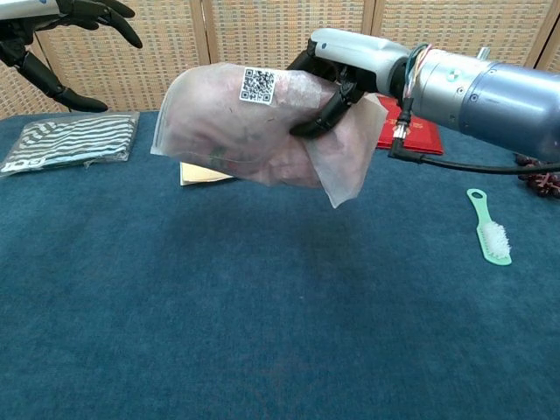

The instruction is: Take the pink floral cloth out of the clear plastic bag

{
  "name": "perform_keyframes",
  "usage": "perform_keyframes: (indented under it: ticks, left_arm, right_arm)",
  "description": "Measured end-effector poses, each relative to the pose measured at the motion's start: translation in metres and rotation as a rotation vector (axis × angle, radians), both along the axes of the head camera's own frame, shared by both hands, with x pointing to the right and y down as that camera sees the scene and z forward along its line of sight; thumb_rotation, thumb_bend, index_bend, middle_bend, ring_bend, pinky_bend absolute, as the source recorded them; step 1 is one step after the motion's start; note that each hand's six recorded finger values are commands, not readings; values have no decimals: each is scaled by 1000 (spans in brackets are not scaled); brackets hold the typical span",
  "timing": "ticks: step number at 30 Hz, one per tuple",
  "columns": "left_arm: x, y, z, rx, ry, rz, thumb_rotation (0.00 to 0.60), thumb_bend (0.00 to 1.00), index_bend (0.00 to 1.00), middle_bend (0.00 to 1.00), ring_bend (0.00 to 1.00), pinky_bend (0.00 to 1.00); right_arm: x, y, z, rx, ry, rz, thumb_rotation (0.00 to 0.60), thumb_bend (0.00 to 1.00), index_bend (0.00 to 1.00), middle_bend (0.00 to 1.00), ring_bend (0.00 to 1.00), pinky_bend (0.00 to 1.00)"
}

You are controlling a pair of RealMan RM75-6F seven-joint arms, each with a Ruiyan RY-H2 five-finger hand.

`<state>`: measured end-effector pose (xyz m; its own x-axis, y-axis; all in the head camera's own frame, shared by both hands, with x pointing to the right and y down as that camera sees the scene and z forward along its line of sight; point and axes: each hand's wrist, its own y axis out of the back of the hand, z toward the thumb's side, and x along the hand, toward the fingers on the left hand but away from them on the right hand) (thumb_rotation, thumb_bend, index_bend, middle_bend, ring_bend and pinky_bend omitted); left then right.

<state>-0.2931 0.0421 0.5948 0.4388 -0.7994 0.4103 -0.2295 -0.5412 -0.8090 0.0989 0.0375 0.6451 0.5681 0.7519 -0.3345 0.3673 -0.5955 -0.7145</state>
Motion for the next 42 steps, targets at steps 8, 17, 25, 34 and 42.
perform_keyframes:
  ticks: [8,17,25,34,42]
  left_arm:
    - [1,-7,10,-13,36,-43,600,222,255,0,0,0]
    - [16,-5,23,-69,101,-65,600,221,257,0,0,0]
    - [27,-7,19,-71,119,-48,600,221,268,0,0,0]
    - [32,-3,24,-116,99,-44,600,222,272,0,0,0]
    - [37,-1,27,-126,102,-52,600,222,272,0,0,0]
  right_arm:
    - [-2,-5,-15,-19,-111,32,600,484,629,679,592,451]
    - [0,-1,-17,0,-117,8,600,489,629,680,592,451]
    - [-2,7,-10,10,-79,-29,600,490,629,680,592,451]
    - [-5,7,-9,8,-85,-24,600,489,629,681,592,451]
    - [-4,7,-11,5,-92,-16,600,489,629,682,592,451]
